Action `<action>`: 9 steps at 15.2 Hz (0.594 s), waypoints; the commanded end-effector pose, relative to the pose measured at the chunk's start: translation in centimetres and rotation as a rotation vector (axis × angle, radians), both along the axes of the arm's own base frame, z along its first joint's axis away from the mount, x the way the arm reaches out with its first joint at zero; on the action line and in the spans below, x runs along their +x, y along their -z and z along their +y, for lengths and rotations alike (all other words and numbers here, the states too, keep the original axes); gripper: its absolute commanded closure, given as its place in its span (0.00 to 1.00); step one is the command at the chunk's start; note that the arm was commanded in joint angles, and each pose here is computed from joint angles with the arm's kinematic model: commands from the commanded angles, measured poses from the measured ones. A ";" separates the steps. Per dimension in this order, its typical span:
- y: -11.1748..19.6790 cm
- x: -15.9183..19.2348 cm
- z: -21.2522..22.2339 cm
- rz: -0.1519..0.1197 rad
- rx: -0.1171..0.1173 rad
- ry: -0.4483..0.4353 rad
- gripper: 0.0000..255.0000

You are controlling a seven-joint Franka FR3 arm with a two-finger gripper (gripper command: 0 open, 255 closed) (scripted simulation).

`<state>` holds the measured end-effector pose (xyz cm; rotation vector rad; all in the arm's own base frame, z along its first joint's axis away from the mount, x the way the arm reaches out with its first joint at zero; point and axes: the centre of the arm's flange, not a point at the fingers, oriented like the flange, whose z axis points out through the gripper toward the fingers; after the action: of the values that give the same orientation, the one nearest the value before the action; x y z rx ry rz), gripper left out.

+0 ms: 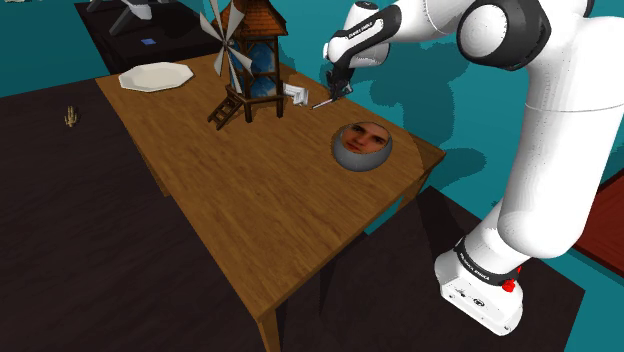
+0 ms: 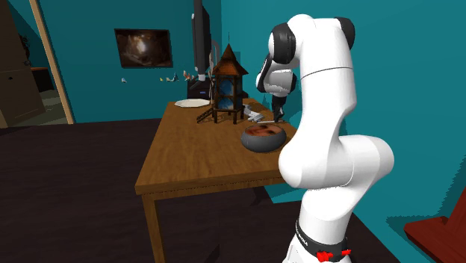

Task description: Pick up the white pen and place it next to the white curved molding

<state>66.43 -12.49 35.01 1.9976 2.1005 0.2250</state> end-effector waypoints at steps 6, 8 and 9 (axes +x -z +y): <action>0.0 0.0 0.0 0.000 0.000 0.000 0.00; 0.0 0.0 0.0 0.000 0.000 0.000 0.00; -1.3 -0.4 0.1 0.000 0.000 0.000 0.00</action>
<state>66.25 -12.35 35.66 1.9978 2.1006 0.2244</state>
